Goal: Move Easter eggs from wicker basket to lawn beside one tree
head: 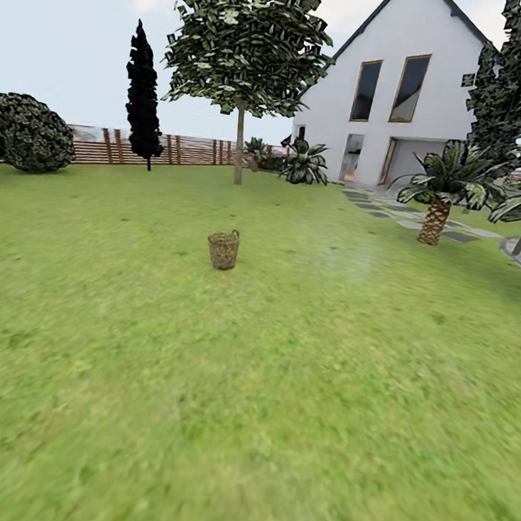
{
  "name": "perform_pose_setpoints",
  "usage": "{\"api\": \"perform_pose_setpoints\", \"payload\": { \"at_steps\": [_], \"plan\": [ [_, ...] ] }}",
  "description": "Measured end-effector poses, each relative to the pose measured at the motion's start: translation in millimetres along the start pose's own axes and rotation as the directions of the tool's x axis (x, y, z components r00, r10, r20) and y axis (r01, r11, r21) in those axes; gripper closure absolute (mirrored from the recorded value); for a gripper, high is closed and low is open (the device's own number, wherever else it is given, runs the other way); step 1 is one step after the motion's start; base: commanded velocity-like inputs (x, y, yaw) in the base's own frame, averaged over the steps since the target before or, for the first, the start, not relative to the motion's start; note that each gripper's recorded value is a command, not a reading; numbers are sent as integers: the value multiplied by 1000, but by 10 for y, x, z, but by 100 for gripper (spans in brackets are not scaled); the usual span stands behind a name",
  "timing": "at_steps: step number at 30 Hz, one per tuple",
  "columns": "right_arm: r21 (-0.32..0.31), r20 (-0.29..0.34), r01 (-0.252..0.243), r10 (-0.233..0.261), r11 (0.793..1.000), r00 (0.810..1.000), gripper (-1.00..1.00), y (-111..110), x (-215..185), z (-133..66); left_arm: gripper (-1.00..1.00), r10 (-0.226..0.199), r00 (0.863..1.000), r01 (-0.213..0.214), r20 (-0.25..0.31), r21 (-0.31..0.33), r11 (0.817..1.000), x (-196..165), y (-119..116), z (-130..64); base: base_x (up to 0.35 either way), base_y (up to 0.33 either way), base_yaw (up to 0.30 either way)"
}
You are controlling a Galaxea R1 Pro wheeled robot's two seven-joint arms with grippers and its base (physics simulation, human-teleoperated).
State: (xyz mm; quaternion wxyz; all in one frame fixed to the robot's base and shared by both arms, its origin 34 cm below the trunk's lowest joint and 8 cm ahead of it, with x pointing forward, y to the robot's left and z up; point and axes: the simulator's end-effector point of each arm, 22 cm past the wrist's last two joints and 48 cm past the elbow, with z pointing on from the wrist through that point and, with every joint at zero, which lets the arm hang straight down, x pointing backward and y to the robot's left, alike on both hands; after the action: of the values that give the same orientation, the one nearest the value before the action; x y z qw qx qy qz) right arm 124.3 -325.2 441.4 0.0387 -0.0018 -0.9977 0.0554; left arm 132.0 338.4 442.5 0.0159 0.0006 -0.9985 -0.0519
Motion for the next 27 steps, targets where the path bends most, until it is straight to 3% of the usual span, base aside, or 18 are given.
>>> {"api": "perform_pose_setpoints", "payload": {
  "at_steps": [27],
  "plan": [
    [0,0,3,-3,1000,1000,-100,0,-1,0,-100,0,1000,0,0,-2,1000,0,12,0,337,0,0]
  ]
}}
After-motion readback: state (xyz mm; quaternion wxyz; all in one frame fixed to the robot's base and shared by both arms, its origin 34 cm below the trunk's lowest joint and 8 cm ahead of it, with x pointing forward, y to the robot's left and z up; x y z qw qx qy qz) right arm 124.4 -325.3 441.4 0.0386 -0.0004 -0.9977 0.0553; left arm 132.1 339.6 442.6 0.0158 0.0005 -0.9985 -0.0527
